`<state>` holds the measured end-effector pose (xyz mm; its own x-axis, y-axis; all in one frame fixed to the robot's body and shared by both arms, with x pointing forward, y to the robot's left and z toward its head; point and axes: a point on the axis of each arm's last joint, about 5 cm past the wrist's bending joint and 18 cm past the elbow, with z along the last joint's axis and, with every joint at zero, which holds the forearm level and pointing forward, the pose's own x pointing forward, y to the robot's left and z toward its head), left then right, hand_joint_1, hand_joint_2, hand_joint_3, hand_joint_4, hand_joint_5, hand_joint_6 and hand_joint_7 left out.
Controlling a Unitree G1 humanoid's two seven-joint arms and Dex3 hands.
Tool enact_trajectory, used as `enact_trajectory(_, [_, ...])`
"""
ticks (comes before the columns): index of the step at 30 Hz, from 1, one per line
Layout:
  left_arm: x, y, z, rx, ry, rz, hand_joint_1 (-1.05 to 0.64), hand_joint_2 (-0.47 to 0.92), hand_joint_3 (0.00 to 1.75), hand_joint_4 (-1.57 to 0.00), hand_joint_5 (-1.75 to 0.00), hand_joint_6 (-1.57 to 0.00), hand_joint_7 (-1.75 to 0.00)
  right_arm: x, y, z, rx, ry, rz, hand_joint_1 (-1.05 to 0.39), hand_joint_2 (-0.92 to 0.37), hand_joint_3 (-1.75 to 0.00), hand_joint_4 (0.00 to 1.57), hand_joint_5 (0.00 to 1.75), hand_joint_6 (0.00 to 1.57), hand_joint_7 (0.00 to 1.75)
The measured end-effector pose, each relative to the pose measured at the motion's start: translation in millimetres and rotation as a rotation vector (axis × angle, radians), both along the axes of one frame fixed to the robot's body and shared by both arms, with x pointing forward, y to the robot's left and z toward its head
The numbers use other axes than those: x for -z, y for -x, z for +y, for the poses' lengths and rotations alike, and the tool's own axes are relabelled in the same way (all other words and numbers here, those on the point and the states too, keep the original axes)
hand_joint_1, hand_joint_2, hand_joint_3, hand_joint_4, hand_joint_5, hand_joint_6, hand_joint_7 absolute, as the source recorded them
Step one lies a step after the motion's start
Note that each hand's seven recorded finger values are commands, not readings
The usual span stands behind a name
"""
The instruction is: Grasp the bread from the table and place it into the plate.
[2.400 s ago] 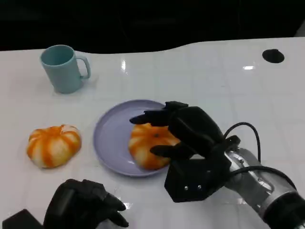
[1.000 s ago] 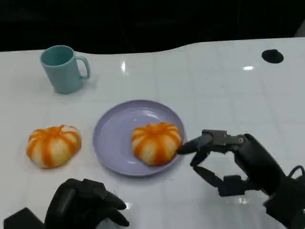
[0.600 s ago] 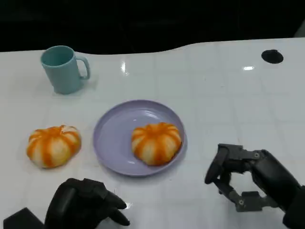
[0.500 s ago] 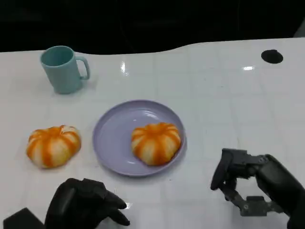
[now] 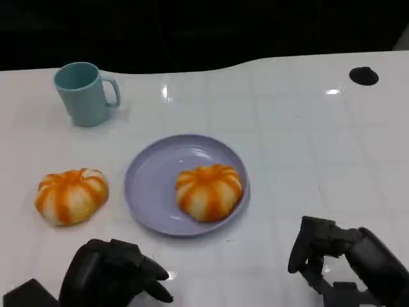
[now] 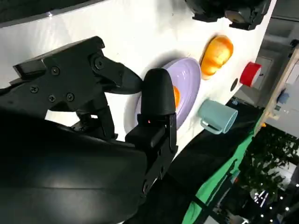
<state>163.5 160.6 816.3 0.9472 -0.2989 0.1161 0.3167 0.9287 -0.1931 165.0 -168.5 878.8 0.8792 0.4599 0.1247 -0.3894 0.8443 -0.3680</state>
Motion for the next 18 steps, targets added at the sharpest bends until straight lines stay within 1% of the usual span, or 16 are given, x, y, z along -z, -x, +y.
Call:
enact_trajectory(6, [0.0,0.1,1.0,-0.001,-0.003,0.0,-1.05,0.88,0.0,-1.53,-0.5,-1.57,-0.26,6.5,-1.5,1.2,0.001,-0.001,-0.029,-0.21,-0.68,-0.97,0.66,1.75,0.55,1.58])
enact_trajectory(11, [-0.1,0.4,3.5,-0.001,-0.012,0.001,-1.05,0.89,0.0,-1.53,-0.5,-1.57,-0.26,9.3,-3.0,2.6,0.009,0.014,-0.067,-0.21,-0.61,-1.06,0.7,1.75,0.56,1.59])
enact_trajectory(18, [0.7,1.9,4.6,-0.004,-0.012,0.005,-1.05,0.89,0.0,-1.53,-0.5,-1.57,-0.26,9.5,-5.6,3.6,0.014,0.004,-0.085,-0.21,-0.59,-1.08,0.71,1.75,0.57,1.58])
